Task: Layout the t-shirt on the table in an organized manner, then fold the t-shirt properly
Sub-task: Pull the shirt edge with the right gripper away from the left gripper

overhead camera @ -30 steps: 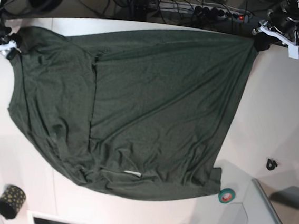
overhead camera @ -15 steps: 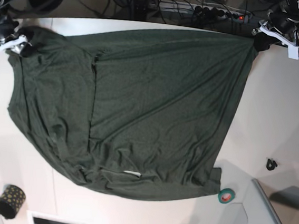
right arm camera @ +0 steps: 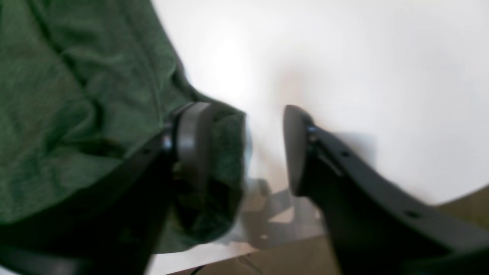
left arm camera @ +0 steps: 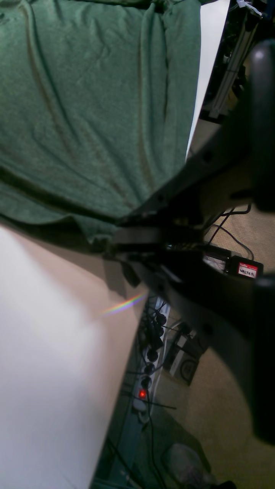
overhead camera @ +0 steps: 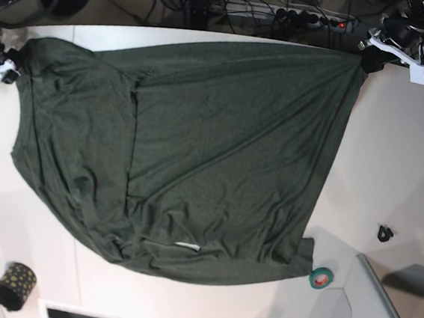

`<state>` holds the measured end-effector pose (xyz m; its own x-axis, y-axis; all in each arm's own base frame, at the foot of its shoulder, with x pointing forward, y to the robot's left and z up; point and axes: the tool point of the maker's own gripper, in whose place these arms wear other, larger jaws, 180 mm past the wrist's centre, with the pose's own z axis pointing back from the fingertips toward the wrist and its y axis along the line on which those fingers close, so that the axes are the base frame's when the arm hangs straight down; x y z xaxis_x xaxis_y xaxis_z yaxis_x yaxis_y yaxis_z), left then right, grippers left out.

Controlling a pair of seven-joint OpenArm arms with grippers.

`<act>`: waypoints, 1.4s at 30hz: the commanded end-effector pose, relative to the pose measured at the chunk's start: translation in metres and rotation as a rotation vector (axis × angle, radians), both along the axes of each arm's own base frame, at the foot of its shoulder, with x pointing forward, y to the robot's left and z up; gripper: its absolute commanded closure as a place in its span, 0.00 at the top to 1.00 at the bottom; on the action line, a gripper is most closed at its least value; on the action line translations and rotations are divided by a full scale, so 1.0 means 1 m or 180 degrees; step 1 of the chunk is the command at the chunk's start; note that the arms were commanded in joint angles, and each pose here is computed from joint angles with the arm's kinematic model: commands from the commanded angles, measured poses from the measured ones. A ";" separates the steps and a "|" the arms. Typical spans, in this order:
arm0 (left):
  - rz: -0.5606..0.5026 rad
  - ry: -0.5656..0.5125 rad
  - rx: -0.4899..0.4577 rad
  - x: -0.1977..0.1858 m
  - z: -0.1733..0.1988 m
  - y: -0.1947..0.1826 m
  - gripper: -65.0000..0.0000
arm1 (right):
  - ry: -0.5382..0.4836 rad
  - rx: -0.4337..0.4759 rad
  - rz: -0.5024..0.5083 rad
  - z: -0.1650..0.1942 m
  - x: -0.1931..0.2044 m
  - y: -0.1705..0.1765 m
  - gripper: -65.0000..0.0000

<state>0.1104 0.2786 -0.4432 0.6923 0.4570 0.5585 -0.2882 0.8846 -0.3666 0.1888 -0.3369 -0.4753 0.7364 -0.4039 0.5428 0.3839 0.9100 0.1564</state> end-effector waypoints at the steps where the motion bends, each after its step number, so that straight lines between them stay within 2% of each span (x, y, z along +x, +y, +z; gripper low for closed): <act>1: -0.0009 -0.0082 0.0065 0.002 0.009 0.006 0.00 | -0.0188 -0.0188 0.0043 0.021 0.008 -0.015 0.55; 4: -0.0009 -0.0082 0.0065 0.002 0.009 0.006 0.00 | -0.0229 -0.0291 0.0113 0.031 0.006 -0.010 0.67; 9: -0.0012 -0.0082 0.0069 0.003 0.009 0.007 0.00 | -0.0237 -0.0281 0.0146 0.031 0.008 -0.005 0.67; 13: -0.0027 -0.0077 0.0094 0.003 0.010 0.010 0.00 | -0.0133 -0.0209 0.0399 0.025 0.017 0.016 0.67; 18: -0.0026 -0.0074 0.0102 0.002 0.010 0.011 0.00 | -0.0166 -0.0187 0.0408 0.025 0.025 0.020 0.67; 20: -0.0026 -0.0074 0.0102 0.002 0.010 0.011 0.00 | -0.0173 -0.0190 0.0398 0.026 0.026 0.019 0.62; 25: -0.0024 -0.0076 0.0099 0.003 0.010 0.011 0.00 | -0.0112 -0.0100 0.0396 0.017 0.026 0.022 0.36; 26: -0.0024 -0.0076 0.0099 0.003 0.010 0.011 0.00 | -0.0104 -0.0097 0.0390 0.016 0.025 0.021 0.35; 28: -0.0026 -0.0079 0.0102 0.003 0.010 0.011 0.00 | -0.0101 -0.0089 0.0392 0.016 0.024 0.024 0.41; 30: -0.0026 -0.0079 0.0102 0.003 0.010 0.011 0.00 | -0.0098 -0.0081 0.0390 0.015 0.023 0.025 0.53; 32: -0.0026 -0.0079 0.0102 0.003 0.010 0.011 0.00 | -0.0083 -0.0061 0.0392 0.013 0.023 0.026 0.60; 34: -0.0026 -0.0079 0.0102 0.003 0.010 0.011 0.00 | -0.0080 -0.0062 0.0392 0.013 0.022 0.026 0.60; 37: -0.0028 -0.0076 0.0097 0.003 0.010 0.011 0.00 | -0.0072 -0.0058 0.0390 0.012 0.022 0.025 0.48; 41: -0.0024 -0.0069 0.0091 0.002 0.009 0.011 0.00 | -0.0002 0.0019 0.0374 0.002 0.019 0.024 0.09; 42: -0.0024 -0.0069 0.0091 0.002 0.009 0.011 0.00 | 0.0010 0.0013 0.0373 0.002 0.018 0.022 0.06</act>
<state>0.1101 0.2844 -0.4414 0.6954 0.4467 0.5629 -0.2856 0.8906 -0.3539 0.1969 -0.3022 -0.4859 0.8030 -0.3319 0.4951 0.2800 0.9433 0.1784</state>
